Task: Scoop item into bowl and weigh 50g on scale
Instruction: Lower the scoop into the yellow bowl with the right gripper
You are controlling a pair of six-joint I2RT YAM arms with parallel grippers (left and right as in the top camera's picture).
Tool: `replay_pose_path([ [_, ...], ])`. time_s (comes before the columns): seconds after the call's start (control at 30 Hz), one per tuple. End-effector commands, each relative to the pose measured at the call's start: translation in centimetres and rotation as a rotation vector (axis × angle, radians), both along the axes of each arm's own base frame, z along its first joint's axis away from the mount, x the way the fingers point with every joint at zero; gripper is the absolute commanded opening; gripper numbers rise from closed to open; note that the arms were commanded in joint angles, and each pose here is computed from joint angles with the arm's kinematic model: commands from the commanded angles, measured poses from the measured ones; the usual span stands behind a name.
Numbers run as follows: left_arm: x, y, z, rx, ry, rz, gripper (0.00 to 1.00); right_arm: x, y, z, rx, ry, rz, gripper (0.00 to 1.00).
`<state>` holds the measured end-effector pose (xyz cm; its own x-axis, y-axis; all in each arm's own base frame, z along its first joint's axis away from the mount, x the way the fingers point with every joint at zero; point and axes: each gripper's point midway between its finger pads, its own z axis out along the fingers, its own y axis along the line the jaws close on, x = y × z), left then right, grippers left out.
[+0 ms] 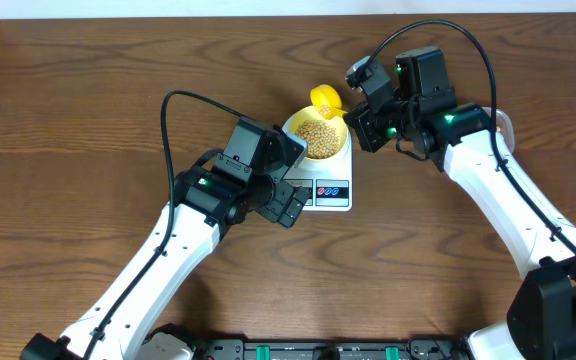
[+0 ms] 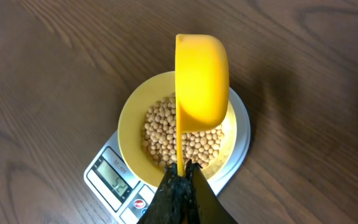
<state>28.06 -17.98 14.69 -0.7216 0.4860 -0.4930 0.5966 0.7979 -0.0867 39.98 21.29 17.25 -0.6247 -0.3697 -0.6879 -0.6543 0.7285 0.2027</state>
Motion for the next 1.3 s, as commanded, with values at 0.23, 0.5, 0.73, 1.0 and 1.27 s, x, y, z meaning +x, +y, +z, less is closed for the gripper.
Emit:
replay_pose_path([
  [0.23, -0.2, 0.3, -0.6, 0.013, 0.011, 0.01, 0.96, 0.0, 0.3, -1.5, -0.015, 0.031, 0.008, 0.01],
  [0.5, -0.2, 0.3, -0.6, 0.013, 0.011, 0.01, 0.96, 0.0, 0.4, -2.5, -0.02, 0.055, 0.012, 0.01],
  [0.73, -0.2, 0.3, -0.6, 0.013, 0.011, 0.01, 0.96, -0.5, 1.4, -3.5, -0.024, 0.077, 0.038, 0.01],
  [1.0, -0.2, 0.3, -0.6, 0.013, 0.011, 0.01, 0.96, -0.6, 1.8, -3.5, -0.035, 0.07, 0.043, 0.01],
  [1.27, -0.2, 0.3, -0.6, 0.013, 0.011, 0.01, 0.96, 0.0, 0.9, -3.8, -0.081, 0.053, 0.004, 0.01],
])
